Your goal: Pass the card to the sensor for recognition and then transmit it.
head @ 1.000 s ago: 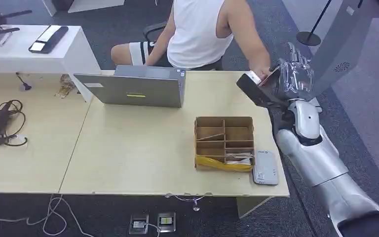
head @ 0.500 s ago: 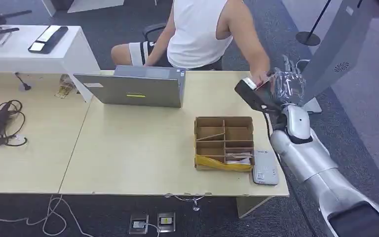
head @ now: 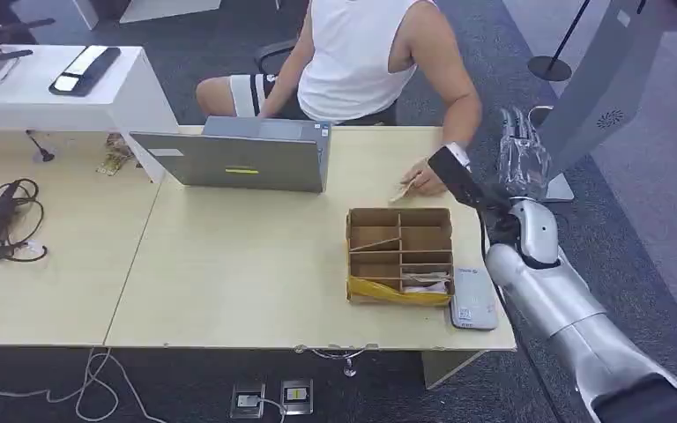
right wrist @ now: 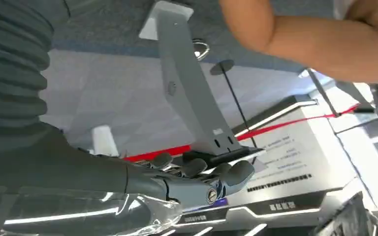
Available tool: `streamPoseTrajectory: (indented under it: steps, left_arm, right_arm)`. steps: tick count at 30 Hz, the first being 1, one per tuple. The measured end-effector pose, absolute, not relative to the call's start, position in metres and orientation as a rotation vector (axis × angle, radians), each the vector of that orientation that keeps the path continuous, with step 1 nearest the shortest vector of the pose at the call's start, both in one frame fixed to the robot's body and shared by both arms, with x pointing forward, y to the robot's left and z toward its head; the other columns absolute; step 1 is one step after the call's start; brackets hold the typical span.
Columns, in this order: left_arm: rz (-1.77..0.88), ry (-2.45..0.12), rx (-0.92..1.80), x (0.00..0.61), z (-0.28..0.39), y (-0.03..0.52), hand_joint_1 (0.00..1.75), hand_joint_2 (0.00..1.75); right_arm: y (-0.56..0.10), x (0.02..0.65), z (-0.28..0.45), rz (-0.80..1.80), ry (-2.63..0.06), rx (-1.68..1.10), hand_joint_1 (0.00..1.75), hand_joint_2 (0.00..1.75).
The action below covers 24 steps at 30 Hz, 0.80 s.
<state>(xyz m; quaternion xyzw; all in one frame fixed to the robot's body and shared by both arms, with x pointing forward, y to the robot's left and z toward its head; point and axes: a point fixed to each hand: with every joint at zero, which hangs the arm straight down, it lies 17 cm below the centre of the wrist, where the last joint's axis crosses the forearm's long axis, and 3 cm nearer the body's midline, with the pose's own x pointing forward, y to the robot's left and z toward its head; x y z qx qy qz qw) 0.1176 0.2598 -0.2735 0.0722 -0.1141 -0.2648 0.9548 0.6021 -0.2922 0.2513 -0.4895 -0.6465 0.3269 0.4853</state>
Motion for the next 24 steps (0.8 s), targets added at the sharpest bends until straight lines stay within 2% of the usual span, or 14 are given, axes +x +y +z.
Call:
streamPoseTrajectory:
  steps: [9, 16, 24]
  left_arm:
    - [-0.522, -0.209, 0.139, 0.103, -0.276, 0.261, 0.0, 1.75]
    - [-0.475, -0.199, 0.128, 0.1, -0.277, 0.259, 0.0, 1.75]
    - [-0.448, -0.208, 0.119, 0.1, -0.276, 0.257, 0.0, 1.75]
  right_arm:
    - [-0.253, 0.559, 0.321, 0.648, -1.865, -1.039, 0.0, 1.75]
    - [-0.151, 0.516, 0.324, 0.912, -2.049, -0.784, 0.0, 1.75]
    - [-0.079, 0.464, 0.27, 1.194, -2.06, -0.581, 0.0, 1.75]
